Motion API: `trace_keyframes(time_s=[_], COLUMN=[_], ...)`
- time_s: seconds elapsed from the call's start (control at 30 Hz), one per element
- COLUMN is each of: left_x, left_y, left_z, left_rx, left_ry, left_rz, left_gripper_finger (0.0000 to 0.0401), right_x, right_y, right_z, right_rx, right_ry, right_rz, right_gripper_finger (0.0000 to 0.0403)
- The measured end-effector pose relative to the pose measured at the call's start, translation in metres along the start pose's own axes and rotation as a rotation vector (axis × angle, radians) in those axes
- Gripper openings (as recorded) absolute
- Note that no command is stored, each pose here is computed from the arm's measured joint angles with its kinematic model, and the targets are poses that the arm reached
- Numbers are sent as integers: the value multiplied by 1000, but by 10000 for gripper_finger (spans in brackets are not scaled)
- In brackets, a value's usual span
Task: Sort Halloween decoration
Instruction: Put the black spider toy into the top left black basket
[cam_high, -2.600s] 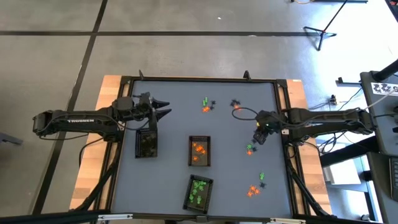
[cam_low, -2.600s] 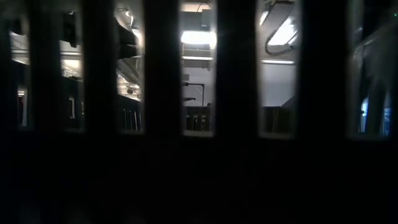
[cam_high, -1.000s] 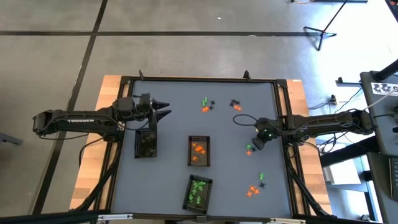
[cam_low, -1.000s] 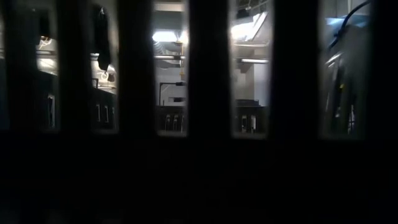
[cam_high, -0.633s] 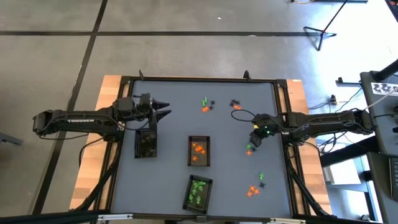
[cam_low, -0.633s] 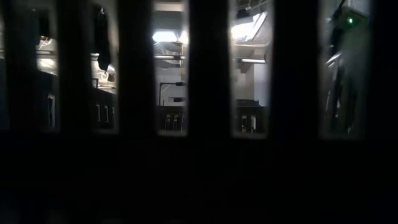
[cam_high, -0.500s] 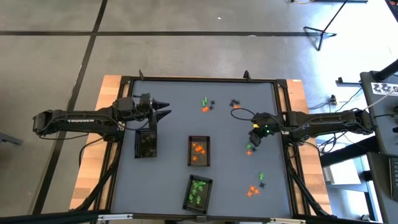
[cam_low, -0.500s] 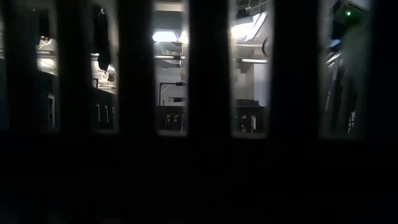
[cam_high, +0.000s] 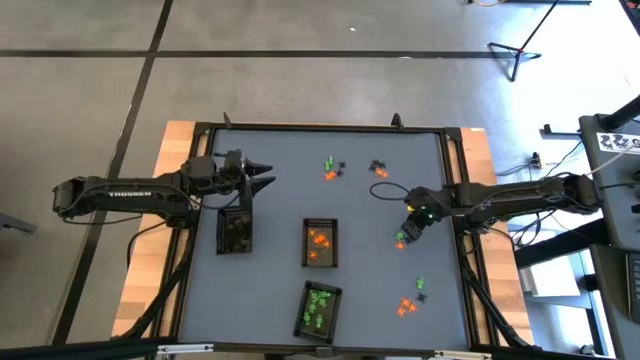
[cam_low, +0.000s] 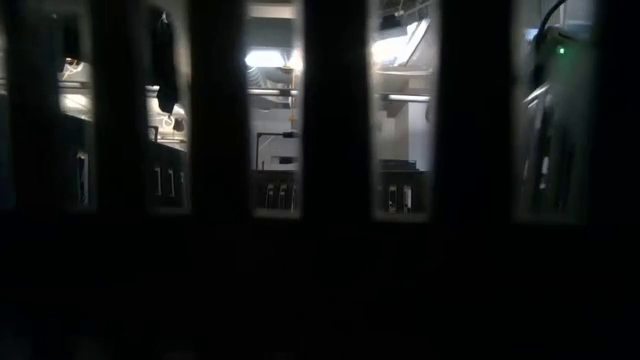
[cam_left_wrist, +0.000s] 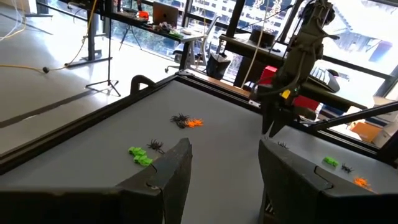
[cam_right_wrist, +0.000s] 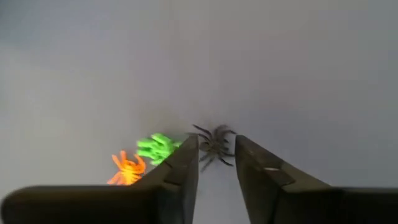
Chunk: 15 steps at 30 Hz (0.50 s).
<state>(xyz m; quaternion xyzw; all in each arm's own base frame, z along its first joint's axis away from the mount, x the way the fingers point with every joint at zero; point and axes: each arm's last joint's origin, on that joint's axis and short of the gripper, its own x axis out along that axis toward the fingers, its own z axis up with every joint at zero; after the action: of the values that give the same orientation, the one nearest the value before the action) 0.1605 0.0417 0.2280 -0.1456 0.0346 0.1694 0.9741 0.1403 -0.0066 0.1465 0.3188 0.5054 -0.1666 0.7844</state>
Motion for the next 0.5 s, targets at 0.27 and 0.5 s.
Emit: trace_keyframes(time_s=[0.27,0.5], left_x=[0,0], left_y=[0,0], left_z=[0,0], left_rx=[0,0], left_ry=[0,4], left_rz=[0,2], left_gripper_finger=[179,179], right_x=[18,21], right_y=[-4,-4], right_z=[-3,-1], right_rx=[30,25], right_ry=[31,28], right_rz=[-28,-33], right_gripper_finger=[120,64])
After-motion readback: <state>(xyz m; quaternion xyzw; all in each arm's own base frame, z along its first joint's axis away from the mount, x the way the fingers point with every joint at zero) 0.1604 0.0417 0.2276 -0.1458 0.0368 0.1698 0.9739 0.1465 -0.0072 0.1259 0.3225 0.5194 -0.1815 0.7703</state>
